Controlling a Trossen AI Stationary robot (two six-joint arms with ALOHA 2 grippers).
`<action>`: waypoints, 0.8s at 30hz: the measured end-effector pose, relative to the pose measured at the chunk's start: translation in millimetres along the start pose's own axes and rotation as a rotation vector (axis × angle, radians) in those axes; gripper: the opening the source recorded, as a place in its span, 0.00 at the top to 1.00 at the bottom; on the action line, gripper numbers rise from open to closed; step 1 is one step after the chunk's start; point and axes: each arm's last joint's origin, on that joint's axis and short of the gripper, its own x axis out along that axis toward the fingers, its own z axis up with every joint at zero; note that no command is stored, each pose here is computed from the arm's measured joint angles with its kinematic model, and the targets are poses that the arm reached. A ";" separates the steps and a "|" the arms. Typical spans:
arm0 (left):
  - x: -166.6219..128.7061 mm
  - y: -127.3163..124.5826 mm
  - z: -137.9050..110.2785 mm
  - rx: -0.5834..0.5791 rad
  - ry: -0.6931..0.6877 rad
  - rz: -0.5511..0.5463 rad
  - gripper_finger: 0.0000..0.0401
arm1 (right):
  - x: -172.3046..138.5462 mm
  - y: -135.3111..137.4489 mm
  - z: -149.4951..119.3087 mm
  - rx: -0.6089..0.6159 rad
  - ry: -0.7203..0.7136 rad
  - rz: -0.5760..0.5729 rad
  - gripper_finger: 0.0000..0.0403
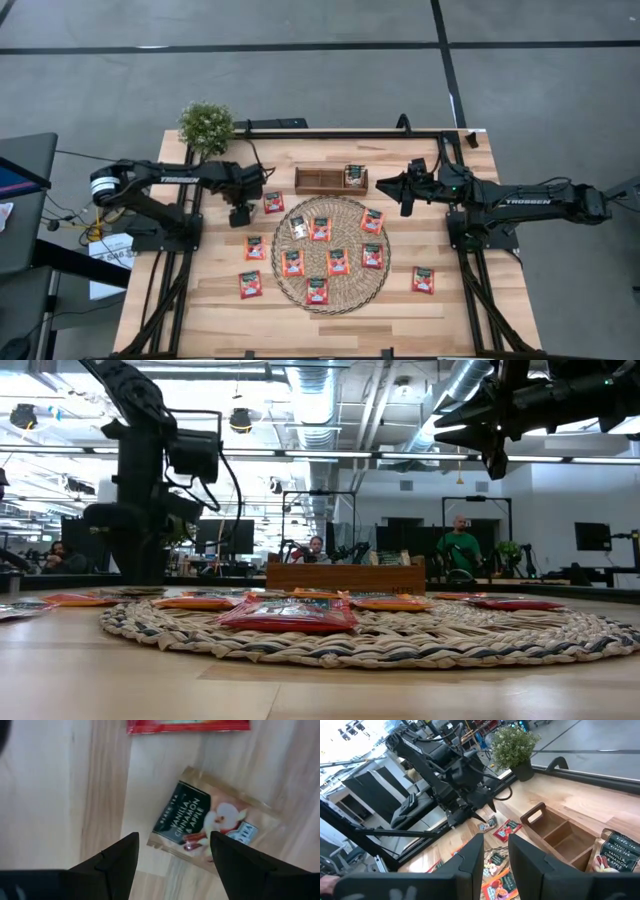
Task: Pick & Place Tea
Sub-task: Put the brown tea bag into the right section of the wooden organizer
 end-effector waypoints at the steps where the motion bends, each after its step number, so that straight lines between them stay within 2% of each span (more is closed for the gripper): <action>1: 0.7 1.3 0.2 -0.007 -0.001 -0.003 0.41 | 0.0 0.0 0.0 0.002 0.000 0.000 0.80; 7: -4.5 4.0 5.5 -0.010 -0.024 -0.016 0.41 | 0.0 0.0 0.0 0.016 0.000 -0.001 0.80; 11: -8.1 6.1 12.5 0.063 -0.072 0.000 0.41 | 0.0 -0.2 0.1 0.016 -0.003 -0.007 0.80; 15: -1.2 5.6 12.9 0.106 -0.033 -0.012 0.43 | 0.0 -0.2 0.1 0.016 -0.003 -0.007 0.80; 24: 20.6 5.3 20.9 0.119 0.016 -0.043 0.51 | 0.0 -0.1 0.2 0.016 -0.003 -0.006 0.80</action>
